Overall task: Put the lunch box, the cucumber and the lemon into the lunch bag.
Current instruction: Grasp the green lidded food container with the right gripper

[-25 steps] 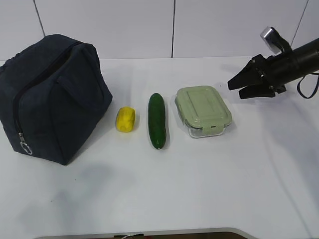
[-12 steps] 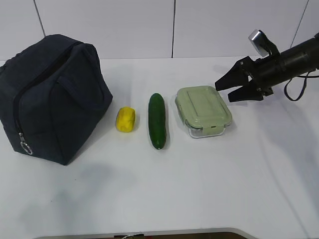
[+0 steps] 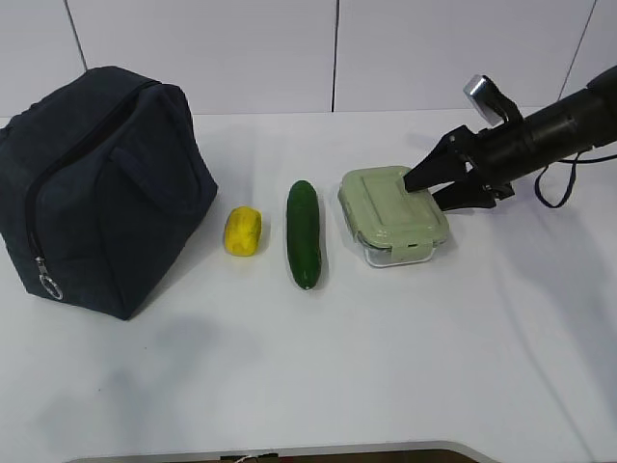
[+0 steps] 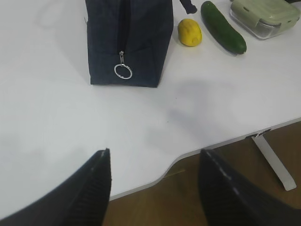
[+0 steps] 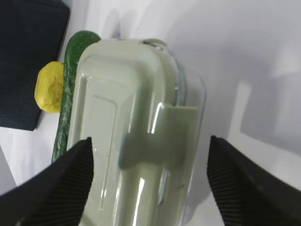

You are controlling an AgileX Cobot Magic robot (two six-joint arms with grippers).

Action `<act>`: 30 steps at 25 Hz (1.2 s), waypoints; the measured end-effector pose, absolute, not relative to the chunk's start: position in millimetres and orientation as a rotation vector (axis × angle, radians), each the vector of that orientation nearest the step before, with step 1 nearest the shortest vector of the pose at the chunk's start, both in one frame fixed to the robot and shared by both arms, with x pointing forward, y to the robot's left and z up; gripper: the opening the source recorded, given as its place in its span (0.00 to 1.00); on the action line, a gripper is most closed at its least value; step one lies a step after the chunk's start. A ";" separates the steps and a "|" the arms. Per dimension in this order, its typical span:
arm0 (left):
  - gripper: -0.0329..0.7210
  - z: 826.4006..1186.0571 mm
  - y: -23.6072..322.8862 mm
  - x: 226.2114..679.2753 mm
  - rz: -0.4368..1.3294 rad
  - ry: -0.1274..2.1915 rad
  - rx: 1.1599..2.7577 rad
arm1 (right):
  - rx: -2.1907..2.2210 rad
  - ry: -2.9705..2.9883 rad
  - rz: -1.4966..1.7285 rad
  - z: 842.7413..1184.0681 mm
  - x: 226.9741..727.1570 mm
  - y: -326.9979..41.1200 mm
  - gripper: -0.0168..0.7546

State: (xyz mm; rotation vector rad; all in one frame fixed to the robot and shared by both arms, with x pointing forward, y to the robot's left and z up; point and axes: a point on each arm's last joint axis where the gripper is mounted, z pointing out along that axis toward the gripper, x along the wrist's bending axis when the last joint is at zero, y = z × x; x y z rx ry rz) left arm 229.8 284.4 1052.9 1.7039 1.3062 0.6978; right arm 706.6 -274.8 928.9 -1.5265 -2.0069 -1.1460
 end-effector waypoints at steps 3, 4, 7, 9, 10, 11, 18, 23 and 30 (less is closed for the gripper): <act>0.61 1052.9 284.4 229.8 0.698 1.306 1.704 | -1.520 -2.015 -1.135 928.5 706.2 -271.7 0.79; 0.61 1052.9 284.4 229.8 0.698 1.306 1.704 | -1.519 -2.015 -1.135 928.5 706.2 -271.5 0.79; 0.61 1052.9 284.4 229.8 0.698 1.306 1.704 | -1.519 -2.015 -1.135 928.5 706.2 -271.5 0.79; 0.61 1052.9 284.4 229.8 0.698 1.306 1.704 | -1.517 -2.016 -1.135 928.5 706.1 -270.7 0.79; 0.61 1052.9 284.4 229.8 0.698 1.306 1.704 | -1.519 -2.014 -1.134 928.5 706.2 -270.7 0.79; 0.61 1052.9 284.4 229.8 0.698 1.306 1.704 | -1.519 -2.014 -1.134 928.5 706.2 -270.7 0.79; 0.61 1052.9 284.4 229.8 0.698 1.306 1.704 | -1.523 -2.010 -1.132 928.4 706.3 -269.8 0.79; 0.61 1052.9 284.4 229.8 0.698 1.306 1.704 | -1.521 -2.010 -1.130 928.4 706.1 -268.0 0.79; 0.61 1052.9 284.4 229.8 0.698 1.306 1.704 | -1.541 -1.999 -1.080 921.8 705.3 -266.5 0.79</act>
